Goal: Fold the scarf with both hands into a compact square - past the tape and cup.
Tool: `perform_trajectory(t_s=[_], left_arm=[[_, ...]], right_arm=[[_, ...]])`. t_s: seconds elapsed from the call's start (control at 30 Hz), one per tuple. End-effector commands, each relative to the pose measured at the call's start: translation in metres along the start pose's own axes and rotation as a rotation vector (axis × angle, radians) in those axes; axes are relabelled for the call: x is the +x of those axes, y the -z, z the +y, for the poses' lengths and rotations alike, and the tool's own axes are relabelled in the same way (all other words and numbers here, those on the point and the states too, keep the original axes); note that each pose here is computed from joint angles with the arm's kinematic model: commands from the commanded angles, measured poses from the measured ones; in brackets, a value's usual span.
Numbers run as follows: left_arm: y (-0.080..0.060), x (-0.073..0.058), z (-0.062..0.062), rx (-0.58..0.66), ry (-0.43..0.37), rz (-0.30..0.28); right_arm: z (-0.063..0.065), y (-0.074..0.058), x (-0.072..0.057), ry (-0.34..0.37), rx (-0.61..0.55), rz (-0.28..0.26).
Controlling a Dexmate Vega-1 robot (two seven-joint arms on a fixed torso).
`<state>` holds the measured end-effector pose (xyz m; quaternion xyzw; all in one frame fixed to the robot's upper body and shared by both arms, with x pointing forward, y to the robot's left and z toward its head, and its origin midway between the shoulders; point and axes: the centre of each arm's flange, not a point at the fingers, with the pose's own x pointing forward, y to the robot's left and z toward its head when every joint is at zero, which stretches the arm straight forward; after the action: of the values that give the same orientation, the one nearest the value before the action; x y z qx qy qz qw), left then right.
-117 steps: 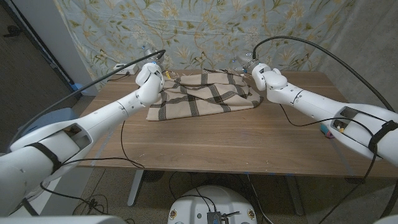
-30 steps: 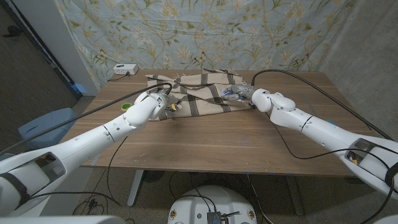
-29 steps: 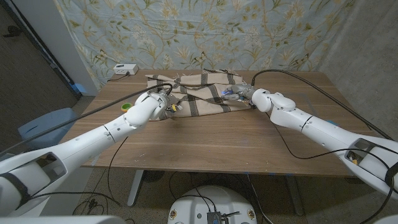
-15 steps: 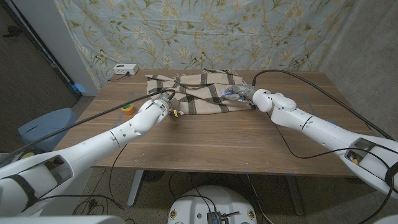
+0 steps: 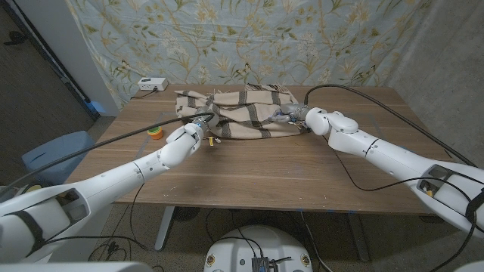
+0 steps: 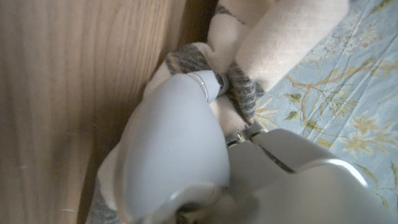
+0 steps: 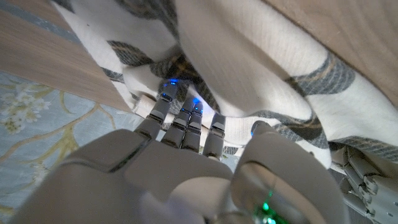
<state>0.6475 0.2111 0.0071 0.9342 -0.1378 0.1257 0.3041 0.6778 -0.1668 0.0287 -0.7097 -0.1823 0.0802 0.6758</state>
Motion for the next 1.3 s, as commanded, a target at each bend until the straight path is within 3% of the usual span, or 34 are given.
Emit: perform_trajectory(t_s=[0.03, 0.27, 0.5, 1.0, 1.3], left_arm=[[0.031, 0.008, 0.029, 0.243, -0.241, -0.011], [0.053, 0.017, 0.058, 0.359, -0.373, -0.022], [0.065, 0.028, 0.088, 0.489, -0.478, -0.07], [0.079, 0.049, 0.126, 0.735, -0.617, -0.181], [0.08, 0.057, 0.162, 0.838, -0.723, -0.225]], right_arm=[[0.014, -0.012, 0.006, -0.076, -0.087, -0.022], [0.026, -0.017, 0.006, -0.111, -0.13, -0.041], [0.033, -0.017, 0.004, -0.128, -0.141, -0.057], [0.045, -0.016, 0.002, -0.16, -0.185, -0.085], [0.051, -0.011, 0.003, -0.167, -0.191, -0.094]])
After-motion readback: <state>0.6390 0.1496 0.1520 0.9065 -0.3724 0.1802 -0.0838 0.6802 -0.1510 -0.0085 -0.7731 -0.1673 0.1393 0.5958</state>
